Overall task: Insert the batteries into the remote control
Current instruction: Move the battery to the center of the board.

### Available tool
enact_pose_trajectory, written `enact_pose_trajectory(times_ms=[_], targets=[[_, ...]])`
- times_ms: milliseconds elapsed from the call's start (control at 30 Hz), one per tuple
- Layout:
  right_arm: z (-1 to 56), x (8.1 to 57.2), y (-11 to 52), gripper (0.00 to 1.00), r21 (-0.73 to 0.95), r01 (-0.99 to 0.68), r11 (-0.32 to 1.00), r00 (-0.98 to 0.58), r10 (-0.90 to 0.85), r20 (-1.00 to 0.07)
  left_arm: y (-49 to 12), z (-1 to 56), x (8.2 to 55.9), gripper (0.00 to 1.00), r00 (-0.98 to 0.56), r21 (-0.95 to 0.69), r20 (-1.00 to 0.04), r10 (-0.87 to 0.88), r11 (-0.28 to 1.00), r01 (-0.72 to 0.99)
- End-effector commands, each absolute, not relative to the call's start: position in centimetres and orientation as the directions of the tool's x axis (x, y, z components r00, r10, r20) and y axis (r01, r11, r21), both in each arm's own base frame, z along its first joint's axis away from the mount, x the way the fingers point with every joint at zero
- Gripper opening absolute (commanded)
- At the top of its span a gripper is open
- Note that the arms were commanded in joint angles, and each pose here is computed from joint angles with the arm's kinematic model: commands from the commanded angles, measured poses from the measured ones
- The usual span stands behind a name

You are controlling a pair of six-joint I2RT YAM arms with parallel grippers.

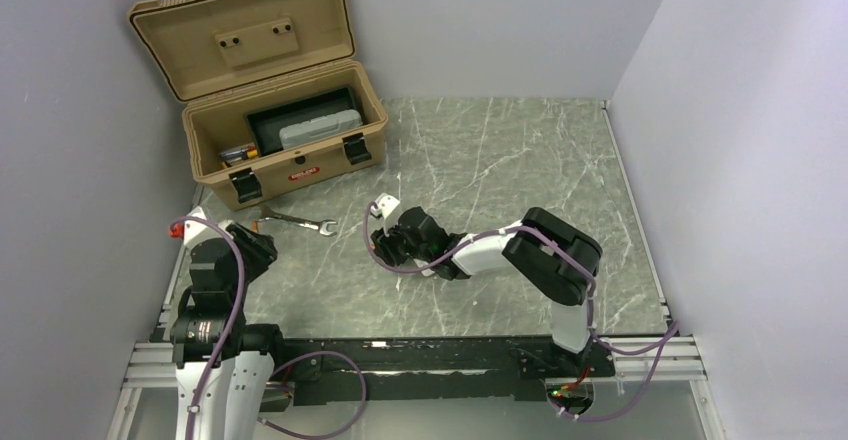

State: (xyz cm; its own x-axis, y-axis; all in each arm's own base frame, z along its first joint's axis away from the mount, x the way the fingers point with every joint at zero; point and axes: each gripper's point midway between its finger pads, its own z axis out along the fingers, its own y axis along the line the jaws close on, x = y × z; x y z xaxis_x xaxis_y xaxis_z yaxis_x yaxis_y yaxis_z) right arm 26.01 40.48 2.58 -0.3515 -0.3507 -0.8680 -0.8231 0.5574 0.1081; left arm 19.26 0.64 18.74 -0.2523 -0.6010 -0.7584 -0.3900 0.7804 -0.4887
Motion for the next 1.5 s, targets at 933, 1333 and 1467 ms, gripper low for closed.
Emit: enact_pose_trajectory(times_ms=[933,1333,1467], targets=[[13.5,23.7,43.9,0.46,0.151,-0.899,0.411,-0.224,-0.133,-0.965,5.1,13.2,24.6,0.6,-0.165,-0.429,-0.747,-0.644,0.656,-0.621],[14.0,23.3,43.2,0.46,0.148,-0.902,0.405,-0.214,-0.122,-0.969,8.4,9.4,25.9,0.68,0.062,-0.487,-0.772,-0.632,0.527,-0.696],[14.0,23.2,43.4,0.46,0.16,-0.903,0.398,-0.223,-0.117,-0.968,8.9,9.2,26.9,0.68,0.108,-0.52,-0.767,-0.633,0.514,-0.682]])
